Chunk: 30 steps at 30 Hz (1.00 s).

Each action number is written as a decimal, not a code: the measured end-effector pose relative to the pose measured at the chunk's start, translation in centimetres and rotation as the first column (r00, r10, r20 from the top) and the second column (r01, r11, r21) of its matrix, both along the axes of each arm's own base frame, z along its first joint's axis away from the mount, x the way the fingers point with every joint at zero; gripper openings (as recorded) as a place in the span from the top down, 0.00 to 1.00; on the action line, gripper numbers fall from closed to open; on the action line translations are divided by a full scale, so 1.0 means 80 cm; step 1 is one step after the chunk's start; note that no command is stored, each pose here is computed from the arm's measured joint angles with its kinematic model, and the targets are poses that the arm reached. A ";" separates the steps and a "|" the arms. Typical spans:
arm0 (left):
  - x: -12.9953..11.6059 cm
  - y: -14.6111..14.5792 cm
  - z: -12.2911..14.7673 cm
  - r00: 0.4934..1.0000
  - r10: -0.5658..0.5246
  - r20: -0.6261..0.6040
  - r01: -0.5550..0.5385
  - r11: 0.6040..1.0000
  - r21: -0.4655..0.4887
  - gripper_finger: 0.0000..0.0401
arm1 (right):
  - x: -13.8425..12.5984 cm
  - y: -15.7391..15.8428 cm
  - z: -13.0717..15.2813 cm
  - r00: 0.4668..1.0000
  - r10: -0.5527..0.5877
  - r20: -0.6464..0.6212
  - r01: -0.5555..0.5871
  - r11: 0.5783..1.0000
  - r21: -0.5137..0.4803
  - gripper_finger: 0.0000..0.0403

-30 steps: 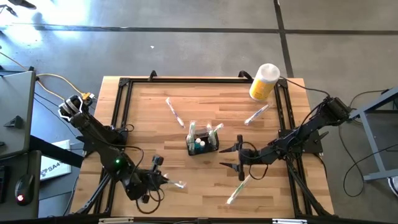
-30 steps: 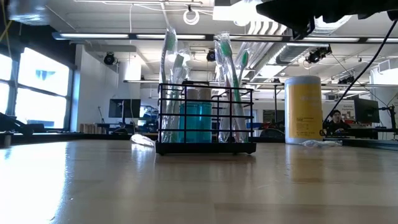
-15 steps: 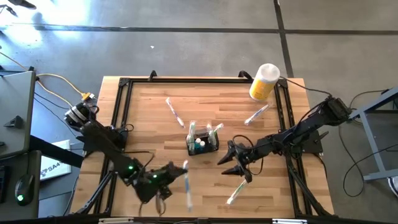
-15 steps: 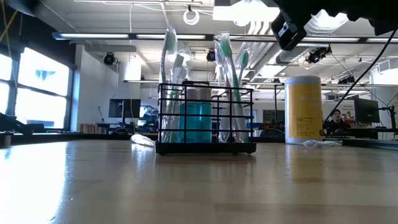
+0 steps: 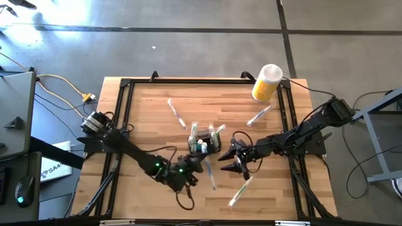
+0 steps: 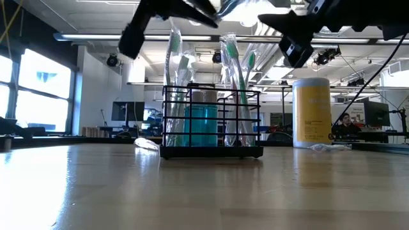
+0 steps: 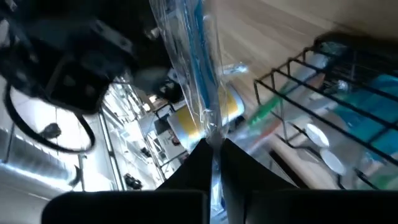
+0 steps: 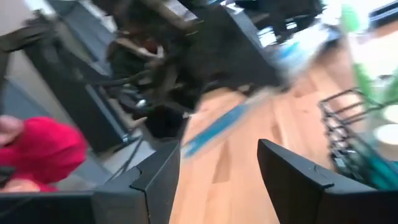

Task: Pick & Place toothbrushing station
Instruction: Put the left blue toothbrush into the black mesh organizer

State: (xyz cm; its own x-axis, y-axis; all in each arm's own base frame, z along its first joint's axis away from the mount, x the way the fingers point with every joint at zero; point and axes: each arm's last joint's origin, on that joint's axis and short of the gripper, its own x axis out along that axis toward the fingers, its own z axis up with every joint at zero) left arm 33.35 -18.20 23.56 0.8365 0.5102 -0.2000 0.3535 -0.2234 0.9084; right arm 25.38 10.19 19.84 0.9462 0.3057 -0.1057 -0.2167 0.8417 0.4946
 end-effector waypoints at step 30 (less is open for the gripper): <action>0.064 0.001 0.012 0.998 -0.064 0.007 0.064 0.997 0.036 0.99 | 0.000 -0.001 -0.004 0.999 -0.035 -0.012 0.034 0.998 -0.062 0.49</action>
State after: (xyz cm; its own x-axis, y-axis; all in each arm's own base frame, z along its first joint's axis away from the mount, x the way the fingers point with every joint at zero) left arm 38.50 -18.12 24.50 0.8694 0.4620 -0.1754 0.3296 -0.2778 0.9023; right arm 25.38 10.07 19.54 0.9544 0.2655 -0.1361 -0.1807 0.8774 0.4444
